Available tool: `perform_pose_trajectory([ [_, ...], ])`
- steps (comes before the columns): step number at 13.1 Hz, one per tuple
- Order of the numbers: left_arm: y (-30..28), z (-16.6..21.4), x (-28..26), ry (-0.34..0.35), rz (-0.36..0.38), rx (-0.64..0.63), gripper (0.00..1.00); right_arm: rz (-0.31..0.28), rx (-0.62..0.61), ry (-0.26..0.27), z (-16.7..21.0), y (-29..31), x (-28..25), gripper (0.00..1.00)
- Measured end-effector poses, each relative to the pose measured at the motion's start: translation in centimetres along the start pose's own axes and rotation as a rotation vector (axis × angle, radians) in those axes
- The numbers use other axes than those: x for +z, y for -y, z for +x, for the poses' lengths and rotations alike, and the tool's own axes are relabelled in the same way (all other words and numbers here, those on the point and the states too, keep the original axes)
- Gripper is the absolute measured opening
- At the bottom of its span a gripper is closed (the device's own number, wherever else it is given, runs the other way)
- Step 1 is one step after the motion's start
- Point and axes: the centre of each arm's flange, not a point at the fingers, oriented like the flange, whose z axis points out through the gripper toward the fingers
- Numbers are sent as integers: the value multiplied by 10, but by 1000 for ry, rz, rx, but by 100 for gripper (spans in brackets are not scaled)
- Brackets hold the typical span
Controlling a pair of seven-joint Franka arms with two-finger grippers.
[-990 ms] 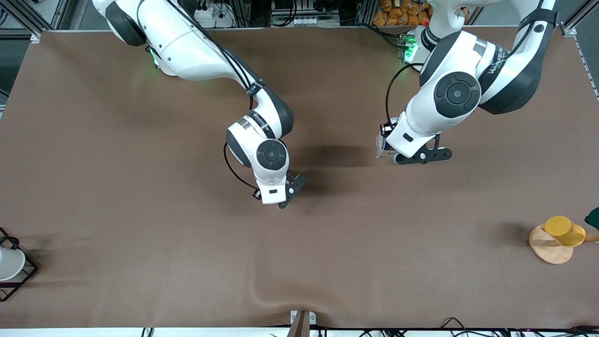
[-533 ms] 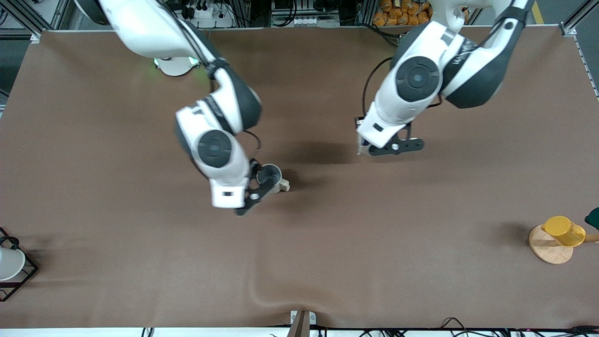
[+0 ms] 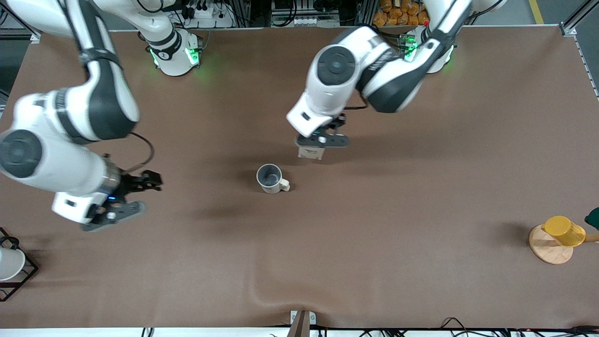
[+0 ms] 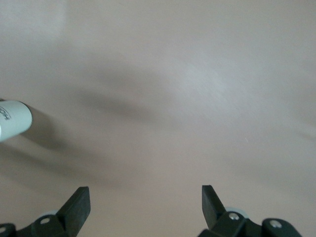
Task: Place milk next to cup
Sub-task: 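Set the mug down and open the right gripper while the left gripper approaches, then lower the milk carton beside the mug with the left gripper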
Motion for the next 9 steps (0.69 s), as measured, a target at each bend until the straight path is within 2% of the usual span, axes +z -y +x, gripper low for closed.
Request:
perform_pose_trajectory([
  [4, -51, -33, 33, -19, 33, 40, 42, 0, 102, -14, -78, -49, -58, 100],
  [7, -69, -26, 50, -43, 38, 43, 42, 41, 197, -48, -131, -66, -82, 100],
  [9, -79, -21, 66, -71, 39, 45, 42, 51, 300, -44, -145, -70, -87, 100],
])
